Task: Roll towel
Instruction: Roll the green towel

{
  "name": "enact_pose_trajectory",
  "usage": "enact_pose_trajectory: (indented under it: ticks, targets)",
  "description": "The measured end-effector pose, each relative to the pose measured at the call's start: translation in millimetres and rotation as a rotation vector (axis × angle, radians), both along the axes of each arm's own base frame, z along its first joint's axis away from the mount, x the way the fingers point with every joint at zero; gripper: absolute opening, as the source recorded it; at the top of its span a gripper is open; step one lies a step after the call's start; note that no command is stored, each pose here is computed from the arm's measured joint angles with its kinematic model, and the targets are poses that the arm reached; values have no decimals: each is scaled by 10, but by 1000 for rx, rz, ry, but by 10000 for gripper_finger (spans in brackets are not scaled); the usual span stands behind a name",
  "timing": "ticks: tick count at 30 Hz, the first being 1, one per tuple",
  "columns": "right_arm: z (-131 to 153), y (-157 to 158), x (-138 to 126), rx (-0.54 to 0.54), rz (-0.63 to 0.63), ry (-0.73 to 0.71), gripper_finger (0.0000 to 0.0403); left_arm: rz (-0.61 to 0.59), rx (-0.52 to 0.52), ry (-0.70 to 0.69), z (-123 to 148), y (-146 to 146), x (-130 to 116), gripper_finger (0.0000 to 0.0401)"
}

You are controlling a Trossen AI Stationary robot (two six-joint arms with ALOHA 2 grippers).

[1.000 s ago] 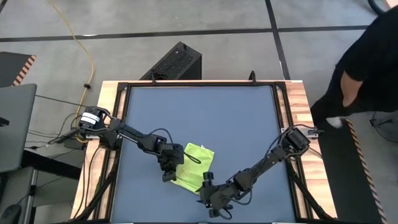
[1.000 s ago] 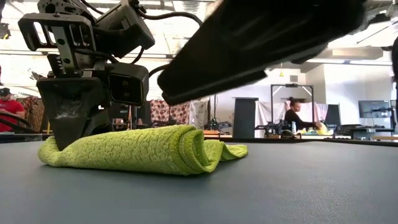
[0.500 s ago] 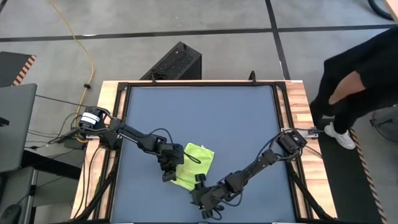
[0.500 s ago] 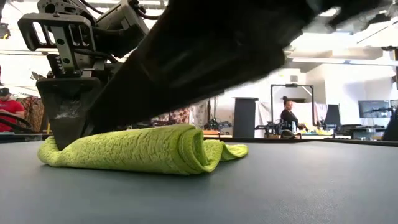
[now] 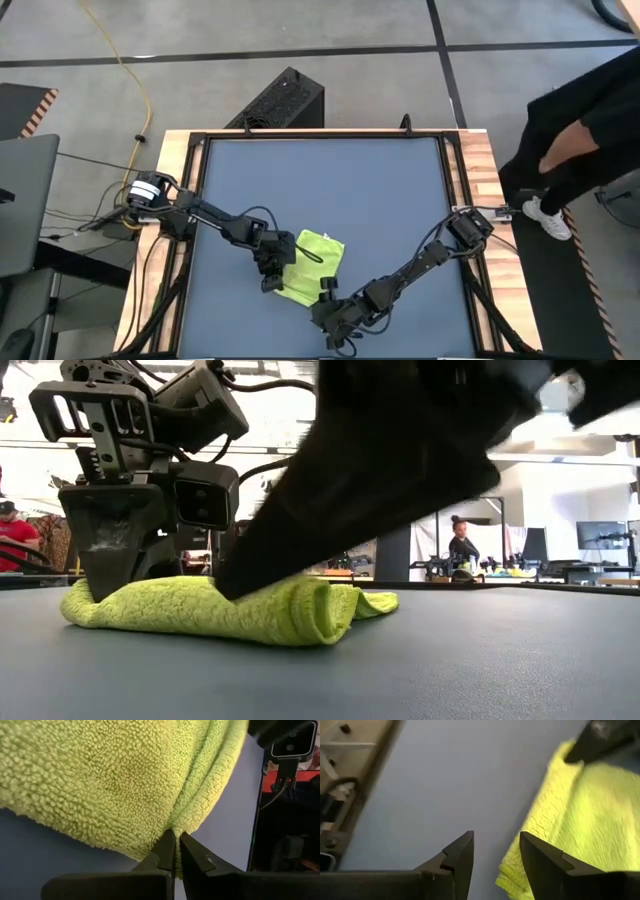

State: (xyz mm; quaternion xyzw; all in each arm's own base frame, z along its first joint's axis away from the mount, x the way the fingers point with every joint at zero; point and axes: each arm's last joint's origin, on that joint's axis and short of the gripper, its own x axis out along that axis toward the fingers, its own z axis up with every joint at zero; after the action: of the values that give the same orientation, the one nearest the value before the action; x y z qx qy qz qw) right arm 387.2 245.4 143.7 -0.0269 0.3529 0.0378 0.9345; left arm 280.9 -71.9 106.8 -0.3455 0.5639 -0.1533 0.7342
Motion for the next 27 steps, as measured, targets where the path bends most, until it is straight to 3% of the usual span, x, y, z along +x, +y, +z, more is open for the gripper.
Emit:
enact_pose_trajectory:
  ticks: [17, 27]
  targets:
    - [-72, -45, -49, 124, -218, 65, 184, -38, -1, -32, 6, -6, 4, 2]
    - [-125, -21, -102, 201, -302, 76, 170, -135, -7, -129, 64, 38, 6, 82]
